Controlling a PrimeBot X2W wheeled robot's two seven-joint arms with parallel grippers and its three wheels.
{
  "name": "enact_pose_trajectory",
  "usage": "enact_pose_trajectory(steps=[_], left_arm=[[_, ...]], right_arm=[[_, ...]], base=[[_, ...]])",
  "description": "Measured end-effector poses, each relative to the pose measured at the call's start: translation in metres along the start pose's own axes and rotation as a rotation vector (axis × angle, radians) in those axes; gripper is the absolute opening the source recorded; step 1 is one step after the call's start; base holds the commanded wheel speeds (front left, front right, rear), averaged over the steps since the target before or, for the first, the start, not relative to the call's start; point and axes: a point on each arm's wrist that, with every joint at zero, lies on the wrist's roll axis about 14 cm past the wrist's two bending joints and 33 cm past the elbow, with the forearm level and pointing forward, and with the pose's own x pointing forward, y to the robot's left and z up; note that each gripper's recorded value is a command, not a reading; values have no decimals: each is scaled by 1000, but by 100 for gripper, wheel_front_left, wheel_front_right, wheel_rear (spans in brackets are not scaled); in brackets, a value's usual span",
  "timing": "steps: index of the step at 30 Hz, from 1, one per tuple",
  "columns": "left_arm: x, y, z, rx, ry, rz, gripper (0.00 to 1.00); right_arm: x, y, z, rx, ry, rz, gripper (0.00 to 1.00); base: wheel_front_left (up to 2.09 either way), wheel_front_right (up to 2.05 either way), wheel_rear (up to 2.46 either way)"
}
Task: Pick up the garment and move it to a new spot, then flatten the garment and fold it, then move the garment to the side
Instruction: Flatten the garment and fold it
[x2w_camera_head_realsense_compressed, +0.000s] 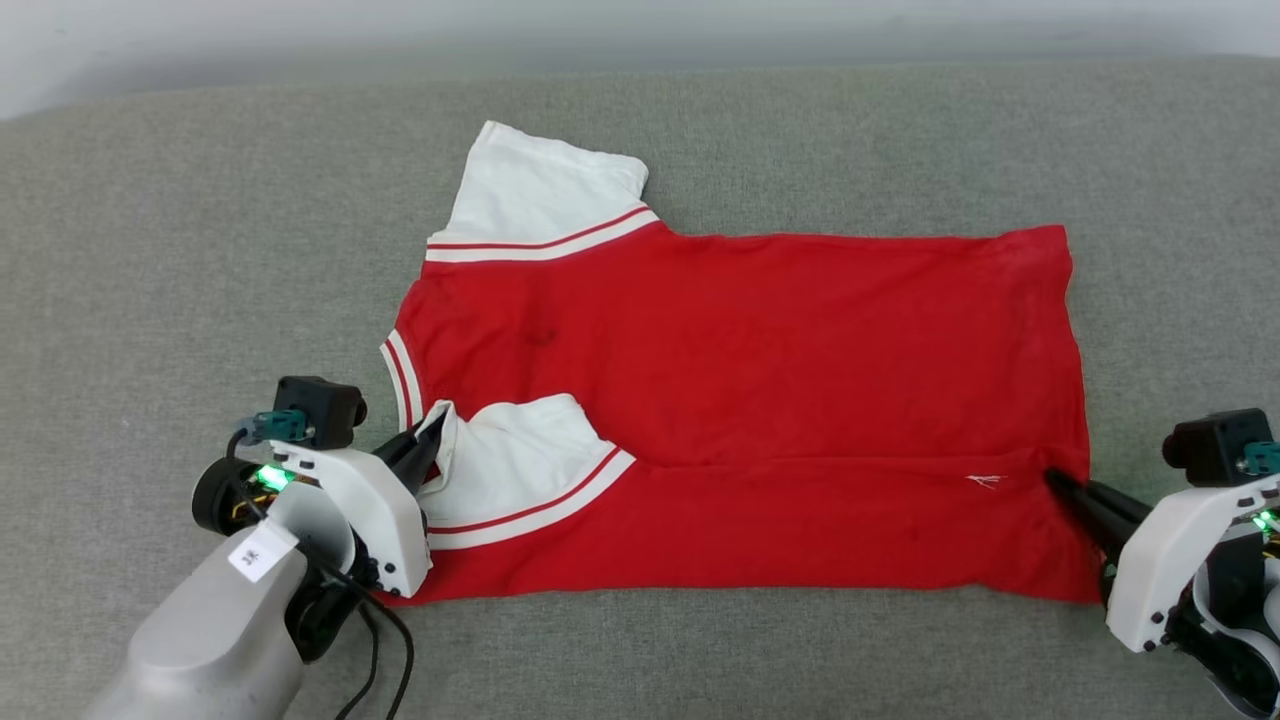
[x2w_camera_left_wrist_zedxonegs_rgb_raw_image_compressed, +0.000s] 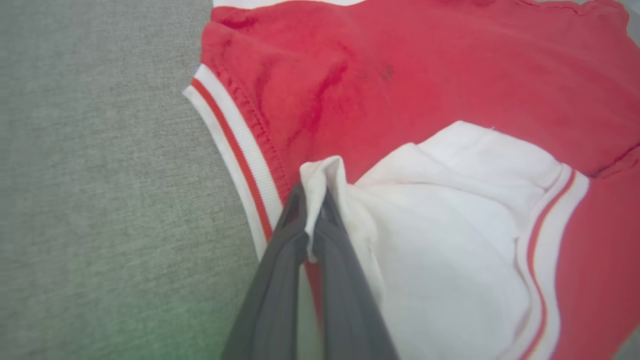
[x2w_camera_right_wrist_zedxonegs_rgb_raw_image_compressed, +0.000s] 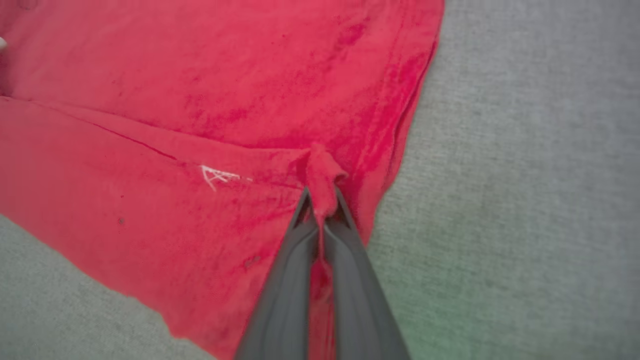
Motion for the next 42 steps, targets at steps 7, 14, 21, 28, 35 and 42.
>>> enact_pose_trajectory(steps=[7, 14, 21, 28, 35, 42], left_arm=[[-13, 7, 32, 44, -88, 29, 100], [-32, 1, 66, 106, -94, 2, 100], [-50, -6, 66, 142, 99, -36, 100], [-60, -9, 48, 101, 331, -62, 100], [-65, -12, 18, 101, 516, -75, 100], [-69, -7, -24, 89, 643, -62, 100]], right_arm=[[-12, -4, 26, -10, -116, -22, 100], [-27, 5, 35, -16, -178, -8, 100], [-34, 13, 42, -27, -206, 5, 100], [-34, 18, 42, -15, -200, 11, 100], [-38, 19, 39, 0, -191, 7, 100], [-41, 14, 33, 19, -179, -12, 100]], base=[[0, 0, 0], [0, 0, 0], [0, 0, 0], [0, 0, 0], [0, 0, 0], [0, 0, 0]])
